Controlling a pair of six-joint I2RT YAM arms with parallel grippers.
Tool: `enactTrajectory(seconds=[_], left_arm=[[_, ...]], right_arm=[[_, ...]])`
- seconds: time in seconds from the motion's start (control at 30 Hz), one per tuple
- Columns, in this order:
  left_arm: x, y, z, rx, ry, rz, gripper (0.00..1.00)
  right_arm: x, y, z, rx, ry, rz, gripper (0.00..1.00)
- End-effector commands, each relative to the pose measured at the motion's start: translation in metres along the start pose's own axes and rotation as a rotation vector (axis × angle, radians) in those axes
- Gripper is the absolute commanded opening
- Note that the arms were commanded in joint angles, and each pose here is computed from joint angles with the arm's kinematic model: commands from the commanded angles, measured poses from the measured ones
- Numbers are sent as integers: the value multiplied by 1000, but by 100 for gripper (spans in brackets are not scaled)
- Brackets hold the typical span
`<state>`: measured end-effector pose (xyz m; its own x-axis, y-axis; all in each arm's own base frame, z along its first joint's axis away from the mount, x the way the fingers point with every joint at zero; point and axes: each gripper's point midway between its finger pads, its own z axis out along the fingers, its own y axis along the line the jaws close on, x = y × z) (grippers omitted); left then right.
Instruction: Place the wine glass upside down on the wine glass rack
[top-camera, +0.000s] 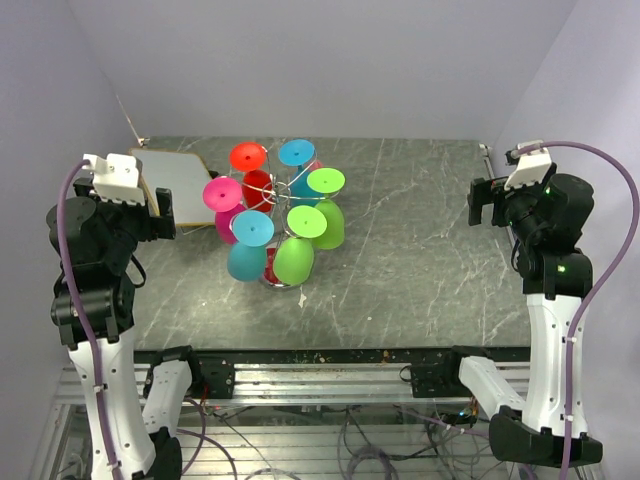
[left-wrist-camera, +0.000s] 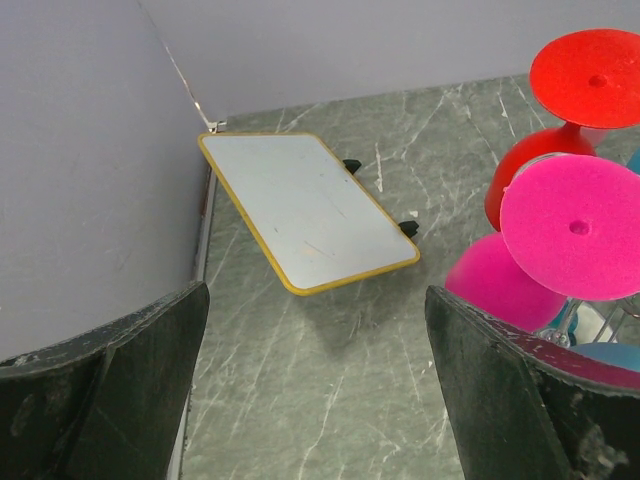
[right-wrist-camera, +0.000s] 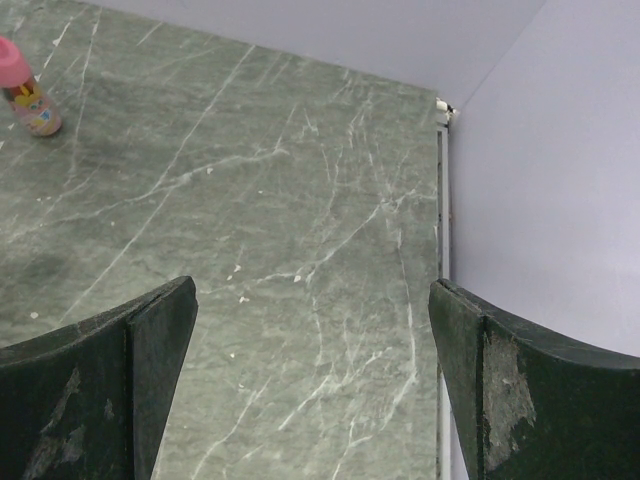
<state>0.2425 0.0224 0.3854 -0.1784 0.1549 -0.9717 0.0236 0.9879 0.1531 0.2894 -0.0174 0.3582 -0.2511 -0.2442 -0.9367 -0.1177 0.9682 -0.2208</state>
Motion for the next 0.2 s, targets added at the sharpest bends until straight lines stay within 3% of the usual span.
enactTrajectory(seconds=[0.0,0.17], left_arm=[[-1,1,5,4,-13,-1,99],[-2,0,5,11,-11,0,99]], right_arm=[[-8,-4,-2,14,-26,-2,100],[-7,-8,-2,40,-22,-1,100]])
